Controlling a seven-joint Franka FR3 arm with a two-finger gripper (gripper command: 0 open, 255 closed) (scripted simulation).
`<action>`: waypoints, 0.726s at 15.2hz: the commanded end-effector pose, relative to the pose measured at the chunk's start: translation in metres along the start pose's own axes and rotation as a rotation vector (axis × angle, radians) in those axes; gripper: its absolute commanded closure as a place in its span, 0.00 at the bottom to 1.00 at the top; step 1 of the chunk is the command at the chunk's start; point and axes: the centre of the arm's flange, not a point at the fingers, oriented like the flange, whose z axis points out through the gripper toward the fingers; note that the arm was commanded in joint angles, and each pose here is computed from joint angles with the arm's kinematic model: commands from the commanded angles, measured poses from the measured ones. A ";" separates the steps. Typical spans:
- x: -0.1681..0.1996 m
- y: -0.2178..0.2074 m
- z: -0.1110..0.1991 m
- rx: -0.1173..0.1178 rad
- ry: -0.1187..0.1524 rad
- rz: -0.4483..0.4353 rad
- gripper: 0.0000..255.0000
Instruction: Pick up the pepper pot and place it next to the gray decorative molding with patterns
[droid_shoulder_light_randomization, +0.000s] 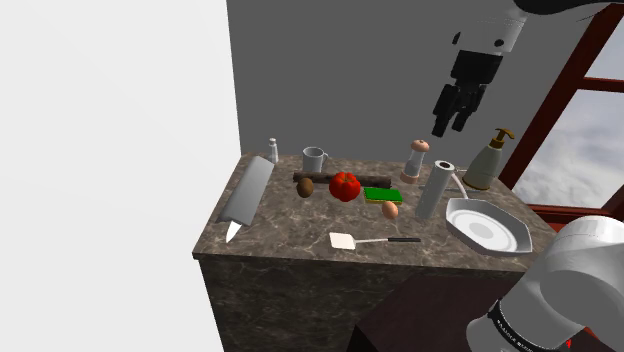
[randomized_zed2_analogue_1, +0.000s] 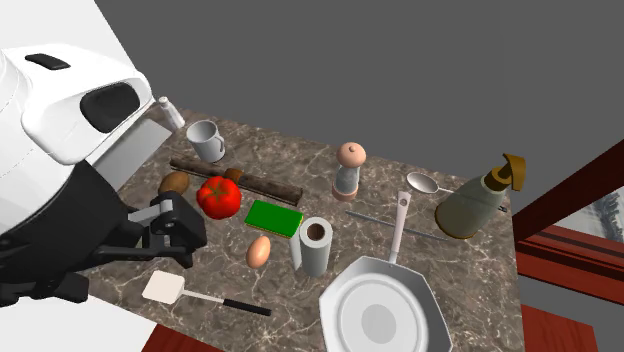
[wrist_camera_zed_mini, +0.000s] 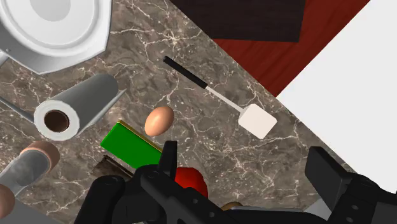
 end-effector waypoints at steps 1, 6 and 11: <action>0.000 0.000 0.000 0.000 0.000 0.000 0.00; 0.031 0.046 0.028 -0.032 -0.001 0.008 0.00; 0.061 0.094 0.055 -0.064 -0.001 0.016 0.00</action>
